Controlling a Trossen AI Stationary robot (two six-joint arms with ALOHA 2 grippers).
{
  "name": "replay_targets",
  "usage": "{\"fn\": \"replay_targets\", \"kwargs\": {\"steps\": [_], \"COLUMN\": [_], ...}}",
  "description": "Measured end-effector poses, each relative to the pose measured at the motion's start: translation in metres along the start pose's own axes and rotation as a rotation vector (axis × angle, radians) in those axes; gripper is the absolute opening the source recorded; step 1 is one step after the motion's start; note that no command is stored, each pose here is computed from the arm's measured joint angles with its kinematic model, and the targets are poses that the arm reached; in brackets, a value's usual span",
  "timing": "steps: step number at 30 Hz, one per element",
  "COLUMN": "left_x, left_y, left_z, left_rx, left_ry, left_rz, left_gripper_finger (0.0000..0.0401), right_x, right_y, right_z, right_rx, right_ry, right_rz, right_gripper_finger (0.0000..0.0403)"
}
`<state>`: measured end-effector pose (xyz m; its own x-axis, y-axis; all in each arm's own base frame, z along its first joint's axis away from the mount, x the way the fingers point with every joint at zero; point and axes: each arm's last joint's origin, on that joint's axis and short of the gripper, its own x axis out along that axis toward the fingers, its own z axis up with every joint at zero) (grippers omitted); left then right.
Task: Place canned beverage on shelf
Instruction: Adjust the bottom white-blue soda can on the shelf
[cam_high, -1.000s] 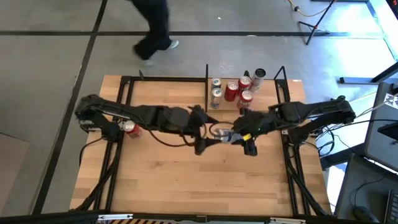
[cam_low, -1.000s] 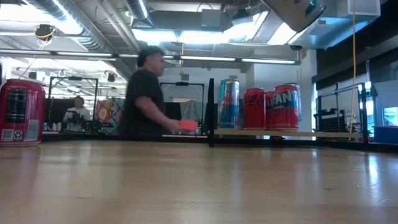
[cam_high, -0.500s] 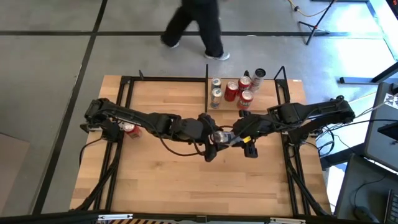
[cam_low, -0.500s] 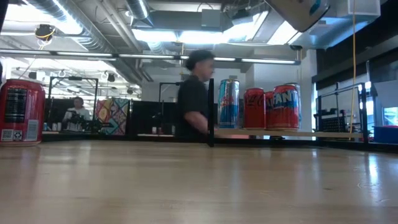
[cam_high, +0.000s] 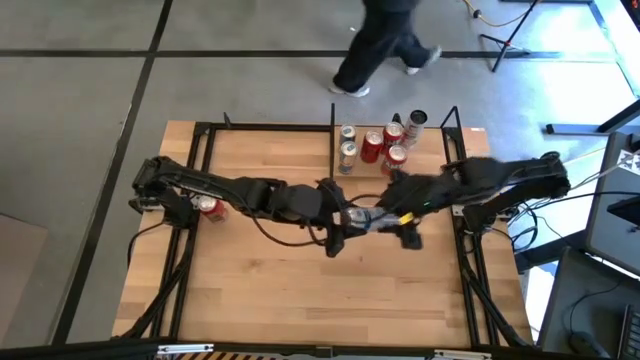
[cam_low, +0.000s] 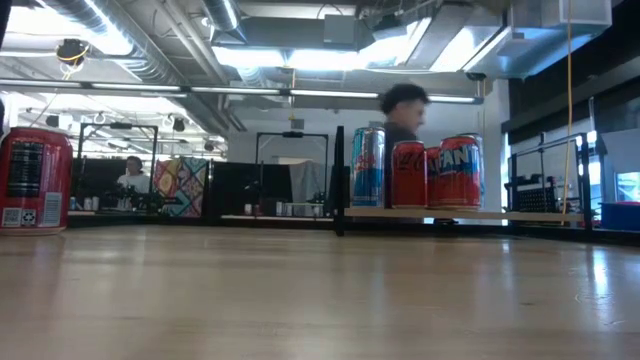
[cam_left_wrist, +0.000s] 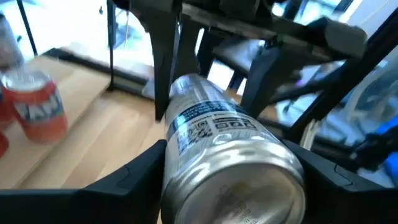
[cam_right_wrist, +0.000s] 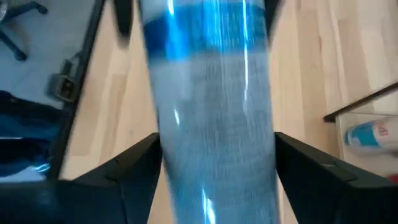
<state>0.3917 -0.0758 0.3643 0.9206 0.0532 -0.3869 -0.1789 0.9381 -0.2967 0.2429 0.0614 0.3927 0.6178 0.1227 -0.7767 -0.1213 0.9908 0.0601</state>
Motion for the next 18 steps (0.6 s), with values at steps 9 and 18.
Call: {"fn": "replay_targets", "kwargs": {"steps": [9,18], "left_x": [-0.062,-0.075], "left_y": [-0.022,-0.028], "left_z": [0.022,0.049], "left_rx": [0.073,0.104], "left_ry": [-0.149,-0.397], "left_rz": [-0.012,-0.074], "left_gripper_finger": [0.0247,0.0247], "right_x": [-0.104,-0.103], "right_y": [0.002,-0.014], "right_z": [-0.031,-0.089], "right_rx": [0.041,0.205], "right_ry": [-0.195,-0.649], "right_rz": [-0.021,-0.066], "right_gripper_finger": [0.0328,0.0324]}}
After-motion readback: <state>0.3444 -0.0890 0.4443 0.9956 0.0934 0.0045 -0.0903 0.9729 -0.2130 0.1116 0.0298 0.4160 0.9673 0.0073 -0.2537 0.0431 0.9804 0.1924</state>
